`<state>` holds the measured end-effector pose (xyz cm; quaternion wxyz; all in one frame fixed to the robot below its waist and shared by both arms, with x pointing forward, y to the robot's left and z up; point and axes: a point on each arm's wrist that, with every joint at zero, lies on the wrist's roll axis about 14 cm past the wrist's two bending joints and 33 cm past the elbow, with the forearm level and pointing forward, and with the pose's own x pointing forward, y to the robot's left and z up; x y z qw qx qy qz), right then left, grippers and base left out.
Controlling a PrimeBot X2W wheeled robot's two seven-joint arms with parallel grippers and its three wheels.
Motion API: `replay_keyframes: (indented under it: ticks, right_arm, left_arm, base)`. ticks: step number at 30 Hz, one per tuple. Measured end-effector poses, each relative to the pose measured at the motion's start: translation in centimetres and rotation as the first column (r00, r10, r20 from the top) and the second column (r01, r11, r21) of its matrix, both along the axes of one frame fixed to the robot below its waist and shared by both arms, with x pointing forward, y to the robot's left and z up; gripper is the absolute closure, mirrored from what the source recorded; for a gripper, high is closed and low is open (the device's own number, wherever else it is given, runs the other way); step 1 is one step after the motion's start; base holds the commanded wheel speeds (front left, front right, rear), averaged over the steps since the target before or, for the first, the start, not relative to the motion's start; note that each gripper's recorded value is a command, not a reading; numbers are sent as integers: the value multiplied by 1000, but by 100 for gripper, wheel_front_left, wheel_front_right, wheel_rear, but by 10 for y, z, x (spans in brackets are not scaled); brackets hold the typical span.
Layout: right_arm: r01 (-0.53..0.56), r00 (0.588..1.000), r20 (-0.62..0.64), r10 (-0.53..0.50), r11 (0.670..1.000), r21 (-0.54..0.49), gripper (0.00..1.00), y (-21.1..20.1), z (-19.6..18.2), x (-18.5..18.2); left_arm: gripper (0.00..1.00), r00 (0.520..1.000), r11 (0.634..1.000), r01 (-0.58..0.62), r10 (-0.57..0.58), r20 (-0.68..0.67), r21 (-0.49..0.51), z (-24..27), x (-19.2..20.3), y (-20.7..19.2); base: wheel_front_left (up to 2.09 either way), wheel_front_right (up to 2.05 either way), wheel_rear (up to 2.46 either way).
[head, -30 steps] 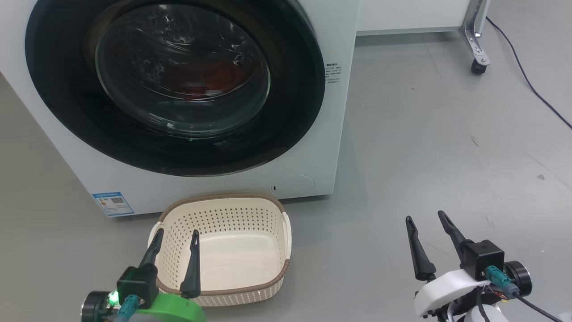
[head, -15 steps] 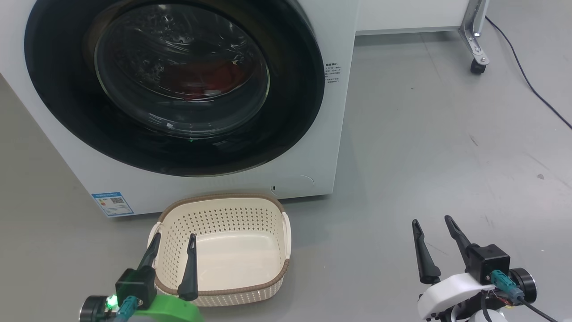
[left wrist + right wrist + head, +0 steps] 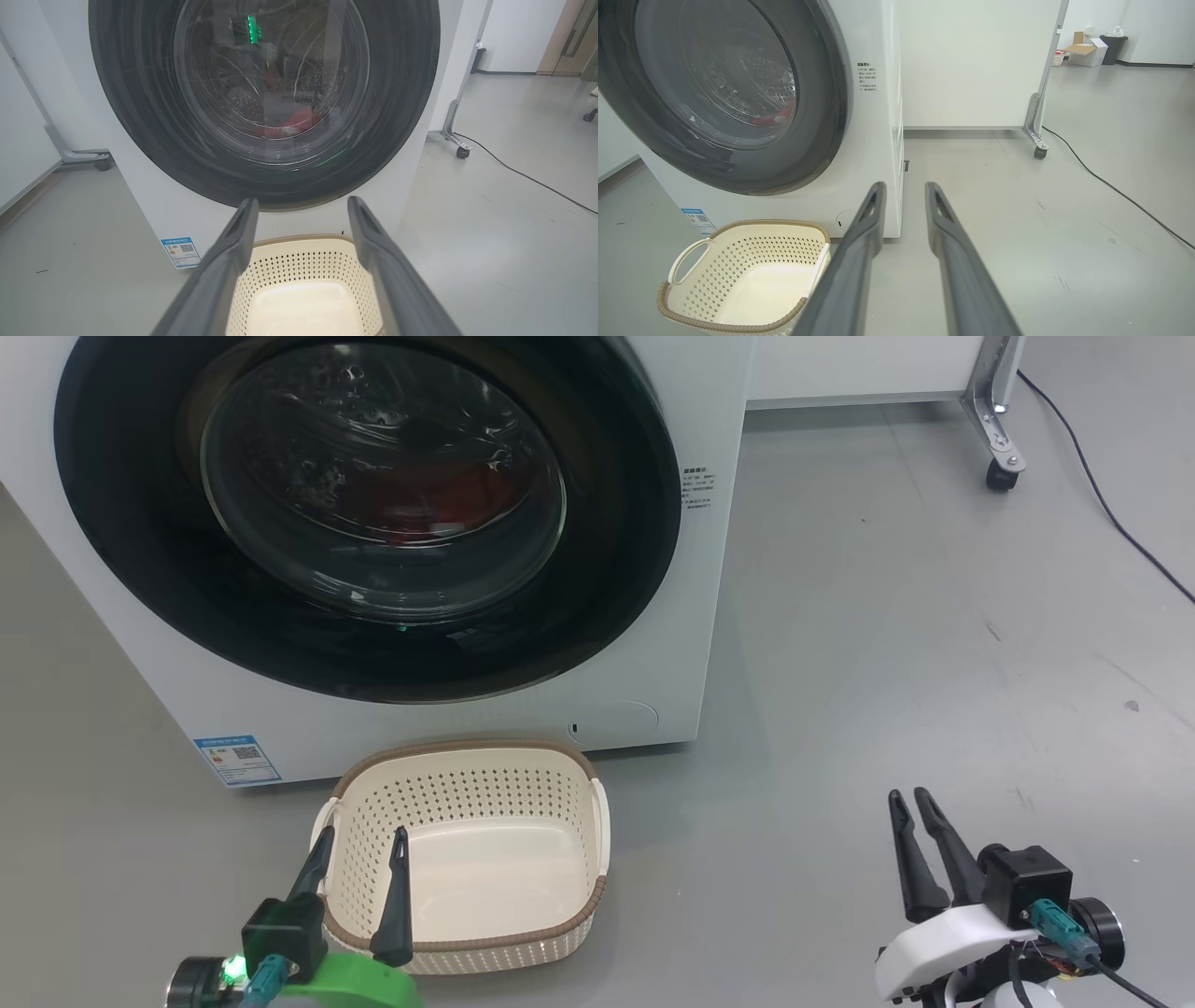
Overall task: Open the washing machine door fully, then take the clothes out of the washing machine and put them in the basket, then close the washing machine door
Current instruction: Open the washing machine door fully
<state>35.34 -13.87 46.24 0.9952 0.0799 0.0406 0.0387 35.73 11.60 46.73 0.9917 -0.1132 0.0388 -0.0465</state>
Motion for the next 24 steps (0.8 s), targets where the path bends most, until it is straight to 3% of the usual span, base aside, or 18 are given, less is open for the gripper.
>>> replay_keyframes:
  ticks: [24]
  right_arm:
    - [-44, 999, -29, 45, 999, 27, 100, 9, -10, 13]
  left_arm:
    - [0, 1000, 1000, 13, -13, -19, -14, -6, 6, -6]
  base:
    - [0, 0, 0]
